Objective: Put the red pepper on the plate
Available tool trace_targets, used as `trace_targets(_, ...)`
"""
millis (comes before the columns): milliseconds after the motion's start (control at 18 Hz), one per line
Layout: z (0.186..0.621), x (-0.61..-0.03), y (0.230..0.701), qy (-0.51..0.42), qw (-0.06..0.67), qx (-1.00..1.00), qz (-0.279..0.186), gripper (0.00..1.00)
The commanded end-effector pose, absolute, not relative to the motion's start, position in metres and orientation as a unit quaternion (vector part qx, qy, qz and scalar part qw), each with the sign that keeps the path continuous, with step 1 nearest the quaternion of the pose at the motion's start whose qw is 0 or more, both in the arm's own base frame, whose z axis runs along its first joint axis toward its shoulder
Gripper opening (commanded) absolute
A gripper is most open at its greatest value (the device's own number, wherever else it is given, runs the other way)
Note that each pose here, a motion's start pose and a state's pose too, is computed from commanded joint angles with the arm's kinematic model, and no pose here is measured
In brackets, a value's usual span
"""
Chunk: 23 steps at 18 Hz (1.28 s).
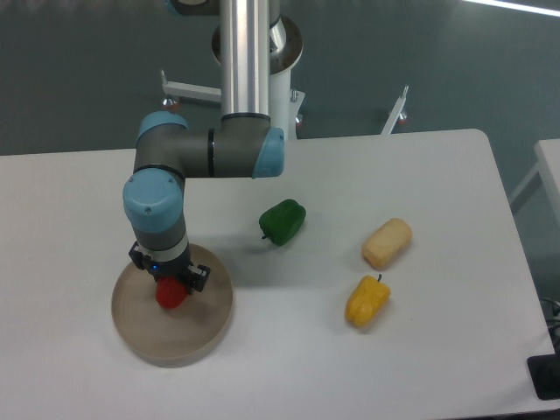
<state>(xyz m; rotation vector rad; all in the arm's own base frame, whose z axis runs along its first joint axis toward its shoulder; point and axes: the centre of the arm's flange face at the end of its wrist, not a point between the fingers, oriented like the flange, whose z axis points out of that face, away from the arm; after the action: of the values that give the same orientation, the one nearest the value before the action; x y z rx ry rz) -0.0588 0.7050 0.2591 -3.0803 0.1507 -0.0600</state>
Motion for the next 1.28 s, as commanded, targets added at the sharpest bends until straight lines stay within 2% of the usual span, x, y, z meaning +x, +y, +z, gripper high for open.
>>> trace_targets(278,0.258,-0.059,0.705,0.049,0.028,-0.998,-0.020,0.59)
trace_targets(500,0.259,-0.059,0.704,0.049,0.029,-0.998,-0.019,0.70)
trace_targets(778,0.267,-0.058,0.703,0.054,0.034,-0.998,-0.018,0.97)
trace_targets(833,0.270,-0.059,0.703,0.059,0.035,-0.997,-0.018,0.99)
trace_targets(1111,0.292,-0.069,0.701,0.072,0.046,-0.996,-0.012,1.00)
trace_targets(1278,0.308,-0.097,0.690,0.081,0.047,-0.996,-0.007,1.00)
